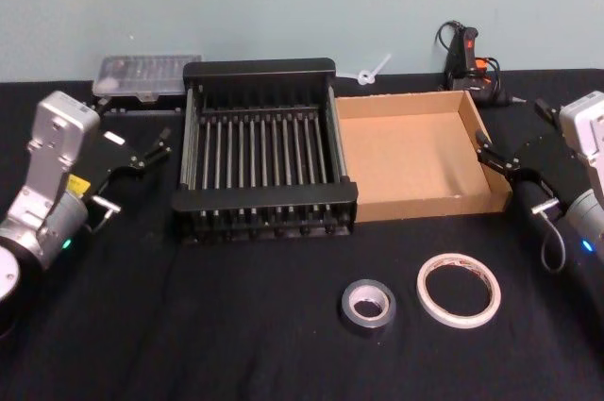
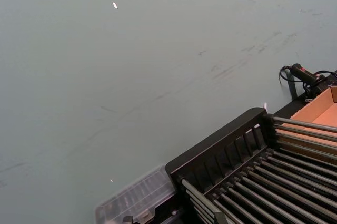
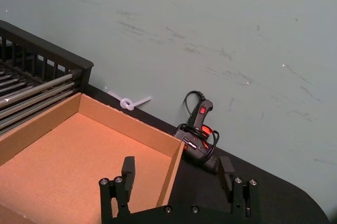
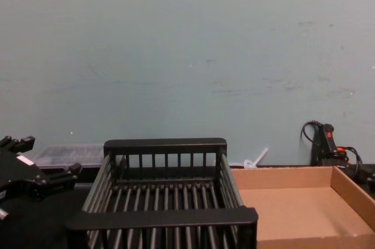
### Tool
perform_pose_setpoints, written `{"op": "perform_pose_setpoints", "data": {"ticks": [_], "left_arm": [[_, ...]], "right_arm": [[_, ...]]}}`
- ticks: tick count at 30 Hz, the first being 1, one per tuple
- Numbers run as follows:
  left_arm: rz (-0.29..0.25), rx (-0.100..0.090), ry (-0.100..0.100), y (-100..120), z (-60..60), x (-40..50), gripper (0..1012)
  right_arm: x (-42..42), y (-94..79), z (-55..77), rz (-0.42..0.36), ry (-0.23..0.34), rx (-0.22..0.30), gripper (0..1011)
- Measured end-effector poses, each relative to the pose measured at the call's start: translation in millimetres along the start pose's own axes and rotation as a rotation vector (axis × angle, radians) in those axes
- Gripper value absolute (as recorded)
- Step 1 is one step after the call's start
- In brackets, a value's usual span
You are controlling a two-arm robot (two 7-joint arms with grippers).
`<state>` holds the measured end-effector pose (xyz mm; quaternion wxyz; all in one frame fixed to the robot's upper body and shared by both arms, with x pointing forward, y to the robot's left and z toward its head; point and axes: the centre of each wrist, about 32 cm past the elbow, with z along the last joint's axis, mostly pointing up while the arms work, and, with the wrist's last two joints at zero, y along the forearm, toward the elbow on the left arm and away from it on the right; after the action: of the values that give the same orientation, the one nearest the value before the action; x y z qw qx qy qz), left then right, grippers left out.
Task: Pick up the white tape and place it into the black box , Pick up the silver tape and place it into the brown box.
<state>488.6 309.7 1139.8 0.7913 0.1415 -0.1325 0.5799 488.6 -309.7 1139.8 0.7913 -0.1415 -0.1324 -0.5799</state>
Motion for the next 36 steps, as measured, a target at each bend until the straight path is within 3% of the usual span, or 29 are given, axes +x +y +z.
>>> {"op": "perform_pose_setpoints", "data": {"ticks": [36], "left_arm": [[0.0, 0.0, 0.0, 0.0, 0.0, 0.0, 1001]], "right_arm": [[0.0, 0.0, 0.0, 0.0, 0.0, 0.0, 1000]]}}
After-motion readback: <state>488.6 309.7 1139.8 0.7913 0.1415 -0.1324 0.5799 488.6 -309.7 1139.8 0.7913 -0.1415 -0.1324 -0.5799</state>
